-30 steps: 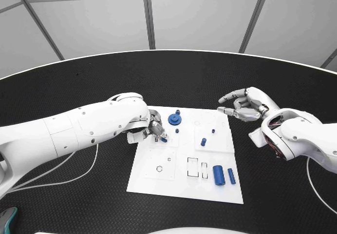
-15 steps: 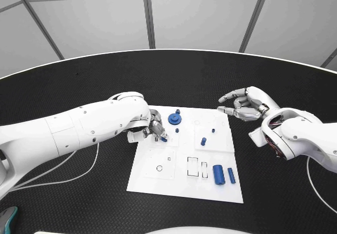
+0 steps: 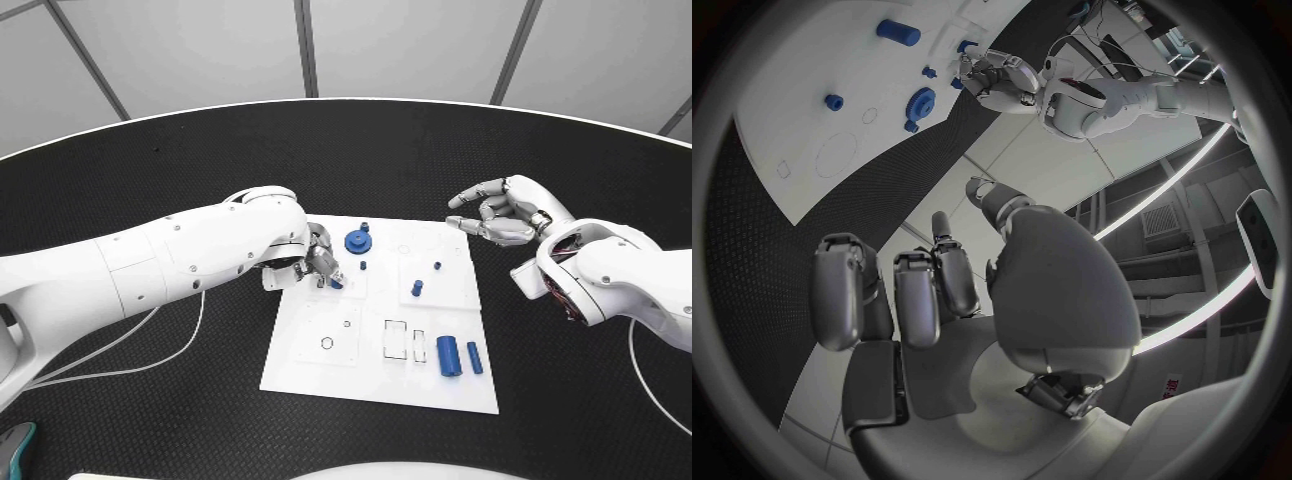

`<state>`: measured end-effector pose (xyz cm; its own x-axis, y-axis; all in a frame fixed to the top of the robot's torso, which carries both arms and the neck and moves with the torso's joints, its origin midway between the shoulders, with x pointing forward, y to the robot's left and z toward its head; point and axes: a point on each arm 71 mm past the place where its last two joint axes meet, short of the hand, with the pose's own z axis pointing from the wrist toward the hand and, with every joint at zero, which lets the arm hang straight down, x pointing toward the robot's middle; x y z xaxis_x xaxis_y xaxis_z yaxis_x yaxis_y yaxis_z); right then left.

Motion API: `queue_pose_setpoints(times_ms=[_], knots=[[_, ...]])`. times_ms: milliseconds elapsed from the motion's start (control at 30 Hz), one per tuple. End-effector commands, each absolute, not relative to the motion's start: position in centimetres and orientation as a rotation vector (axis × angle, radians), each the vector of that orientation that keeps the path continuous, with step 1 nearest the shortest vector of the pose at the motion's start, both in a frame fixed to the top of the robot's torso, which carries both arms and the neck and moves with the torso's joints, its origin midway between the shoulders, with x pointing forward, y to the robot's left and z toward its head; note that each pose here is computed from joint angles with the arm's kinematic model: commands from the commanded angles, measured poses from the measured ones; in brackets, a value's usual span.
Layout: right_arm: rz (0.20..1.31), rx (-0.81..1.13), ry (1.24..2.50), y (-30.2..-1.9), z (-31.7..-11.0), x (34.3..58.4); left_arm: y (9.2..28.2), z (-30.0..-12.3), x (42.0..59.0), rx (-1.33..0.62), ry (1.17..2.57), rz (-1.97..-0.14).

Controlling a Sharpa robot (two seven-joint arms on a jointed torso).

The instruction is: Assemble the parts on the task board

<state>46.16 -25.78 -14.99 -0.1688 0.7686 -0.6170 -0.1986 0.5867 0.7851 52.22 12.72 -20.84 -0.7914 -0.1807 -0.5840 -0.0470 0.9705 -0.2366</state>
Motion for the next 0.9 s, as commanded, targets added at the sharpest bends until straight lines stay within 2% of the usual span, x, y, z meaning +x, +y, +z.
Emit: queue_pose_setpoints(times_ms=[33, 900], knots=[[0.922, 0.505, 1.508, -25.77, -14.99, 46.16, 12.7, -20.87, 52.22, -0.16, 2.477, -0.274], [0.923, 0.504, 1.508, -25.79, -14.98, 46.12, 12.55, -21.12, 52.5, -0.167, 2.481, -0.261]])
